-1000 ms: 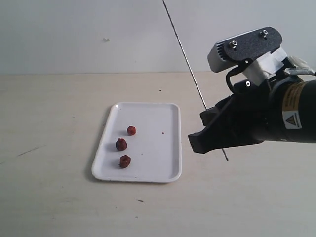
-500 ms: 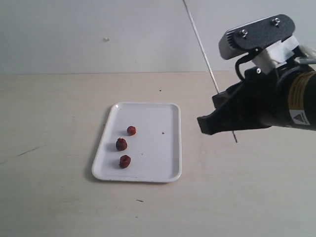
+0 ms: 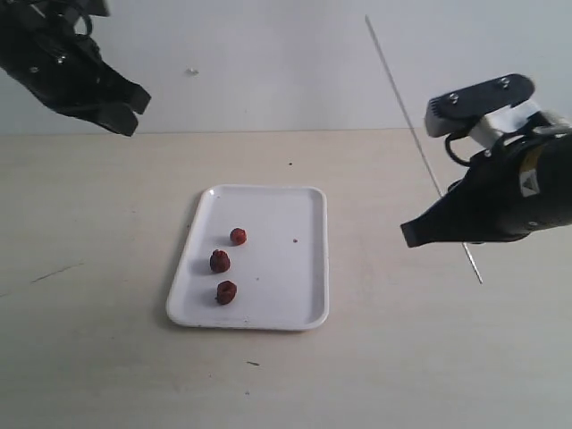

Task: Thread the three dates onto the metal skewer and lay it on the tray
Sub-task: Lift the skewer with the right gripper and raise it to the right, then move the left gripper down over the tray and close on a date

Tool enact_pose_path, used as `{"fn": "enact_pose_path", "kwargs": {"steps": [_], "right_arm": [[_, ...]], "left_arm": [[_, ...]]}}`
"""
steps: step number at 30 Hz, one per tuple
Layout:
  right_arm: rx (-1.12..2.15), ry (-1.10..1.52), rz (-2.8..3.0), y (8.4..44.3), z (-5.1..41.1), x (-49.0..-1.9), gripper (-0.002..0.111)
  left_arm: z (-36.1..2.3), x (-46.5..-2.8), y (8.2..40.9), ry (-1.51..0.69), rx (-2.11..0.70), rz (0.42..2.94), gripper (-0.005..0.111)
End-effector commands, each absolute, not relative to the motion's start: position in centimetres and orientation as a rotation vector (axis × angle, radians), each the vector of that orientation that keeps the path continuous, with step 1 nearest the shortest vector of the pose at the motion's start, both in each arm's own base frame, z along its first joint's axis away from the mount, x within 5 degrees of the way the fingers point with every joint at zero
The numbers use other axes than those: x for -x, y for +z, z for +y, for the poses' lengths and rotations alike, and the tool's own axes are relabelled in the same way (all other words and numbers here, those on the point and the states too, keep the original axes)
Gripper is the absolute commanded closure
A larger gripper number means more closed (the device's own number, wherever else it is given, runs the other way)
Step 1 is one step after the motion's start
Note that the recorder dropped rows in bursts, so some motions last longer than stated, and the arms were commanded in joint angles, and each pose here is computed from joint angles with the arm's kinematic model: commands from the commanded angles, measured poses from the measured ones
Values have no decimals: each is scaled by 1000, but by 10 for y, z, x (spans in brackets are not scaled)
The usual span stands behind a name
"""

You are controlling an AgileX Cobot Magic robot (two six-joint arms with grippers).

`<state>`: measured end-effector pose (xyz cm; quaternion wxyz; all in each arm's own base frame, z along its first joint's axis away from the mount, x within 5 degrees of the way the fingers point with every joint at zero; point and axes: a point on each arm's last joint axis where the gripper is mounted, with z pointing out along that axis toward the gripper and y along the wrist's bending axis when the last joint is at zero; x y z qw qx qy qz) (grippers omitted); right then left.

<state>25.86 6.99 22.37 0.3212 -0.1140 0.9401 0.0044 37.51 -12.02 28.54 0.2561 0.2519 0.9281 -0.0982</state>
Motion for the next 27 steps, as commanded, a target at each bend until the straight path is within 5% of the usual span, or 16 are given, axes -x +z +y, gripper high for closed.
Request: {"fn": "enact_pose_path", "kwargs": {"steps": [1, 4, 13, 18, 23, 27], "right_arm": [[477, 137, 2536, 215, 87, -280, 108], [530, 172, 2560, 210, 94, -292, 108], [420, 136, 2674, 181, 65, -315, 108], [344, 124, 2695, 177, 48, -319, 108], [322, 143, 2694, 177, 49, -319, 108], [322, 143, 2694, 177, 49, -319, 108]], "left_arm": [[-141, -383, 279, -260, -773, 2502, 91], [-152, -385, 271, -264, -820, 2506, 91], [-185, -388, 235, -82, -1569, 2143, 91], [-211, -389, 214, -26, -1697, 2016, 90], [-230, -384, 187, 219, -2191, 1627, 59], [-235, -384, 180, 308, -2430, 1278, 57]]}}
